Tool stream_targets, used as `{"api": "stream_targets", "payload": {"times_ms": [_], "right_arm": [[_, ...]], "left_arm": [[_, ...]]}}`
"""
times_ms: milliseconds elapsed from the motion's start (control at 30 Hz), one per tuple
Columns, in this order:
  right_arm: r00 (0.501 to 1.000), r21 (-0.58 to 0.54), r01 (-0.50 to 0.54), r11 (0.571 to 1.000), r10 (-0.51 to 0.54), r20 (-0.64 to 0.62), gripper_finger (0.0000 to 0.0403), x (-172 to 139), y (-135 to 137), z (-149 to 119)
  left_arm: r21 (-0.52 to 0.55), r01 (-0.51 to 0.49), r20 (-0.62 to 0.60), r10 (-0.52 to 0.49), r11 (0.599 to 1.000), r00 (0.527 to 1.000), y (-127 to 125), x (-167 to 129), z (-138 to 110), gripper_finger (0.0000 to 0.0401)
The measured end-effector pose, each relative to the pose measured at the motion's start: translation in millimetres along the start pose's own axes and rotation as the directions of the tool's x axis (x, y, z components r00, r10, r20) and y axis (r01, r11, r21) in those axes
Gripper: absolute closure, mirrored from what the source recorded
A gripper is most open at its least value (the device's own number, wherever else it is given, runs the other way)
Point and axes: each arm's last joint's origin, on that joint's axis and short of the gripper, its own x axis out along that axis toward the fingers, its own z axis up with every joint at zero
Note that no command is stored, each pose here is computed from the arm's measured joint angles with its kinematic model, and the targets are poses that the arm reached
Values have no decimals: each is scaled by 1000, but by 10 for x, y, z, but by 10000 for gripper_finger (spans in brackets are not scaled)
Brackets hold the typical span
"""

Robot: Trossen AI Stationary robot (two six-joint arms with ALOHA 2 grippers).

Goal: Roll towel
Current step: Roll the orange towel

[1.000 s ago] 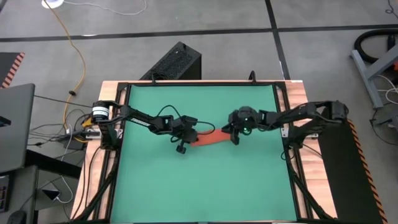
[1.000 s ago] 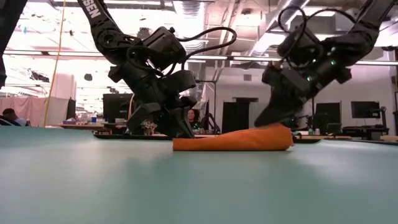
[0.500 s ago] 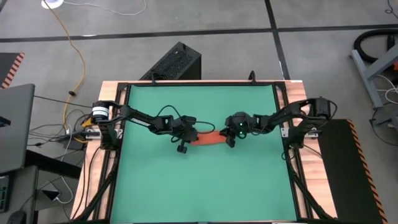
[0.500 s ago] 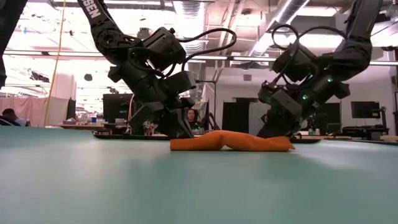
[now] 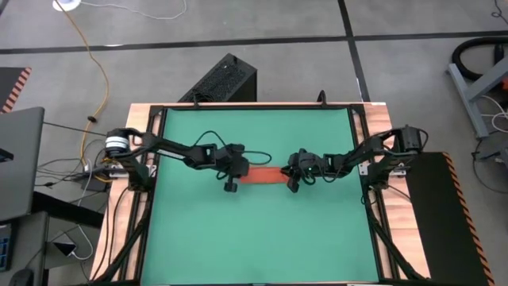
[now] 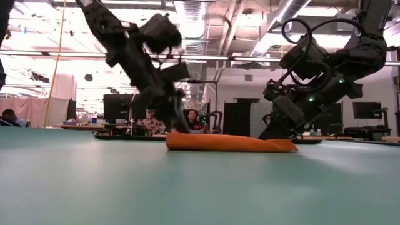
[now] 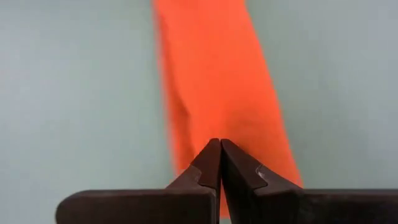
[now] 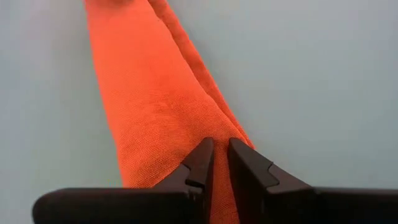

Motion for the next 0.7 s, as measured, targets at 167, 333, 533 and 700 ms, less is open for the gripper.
{"api": "stream_targets", "payload": {"times_ms": [167, 333, 533, 700], "right_arm": [[1000, -1, 3, 1000, -3, 2, 328, 0, 2, -1], [1000, -2, 13, 1000, -13, 5, 328, 0, -1, -1], [1000, -8, 13, 1000, -13, 10, 328, 0, -2, 1], [1000, -9, 13, 1000, -13, 18, 328, 0, -1, 4]], "left_arm": [[-103, -108, 168, 124, 989, 978, 90, -338, 232, 401], [-169, 7, 432, 67, 986, 900, -132, -324, 150, 401], [-171, -99, 444, 166, 980, 881, -628, -77, -162, 401], [-197, -205, 391, 268, 959, 880, -652, 149, -274, 401]]}}
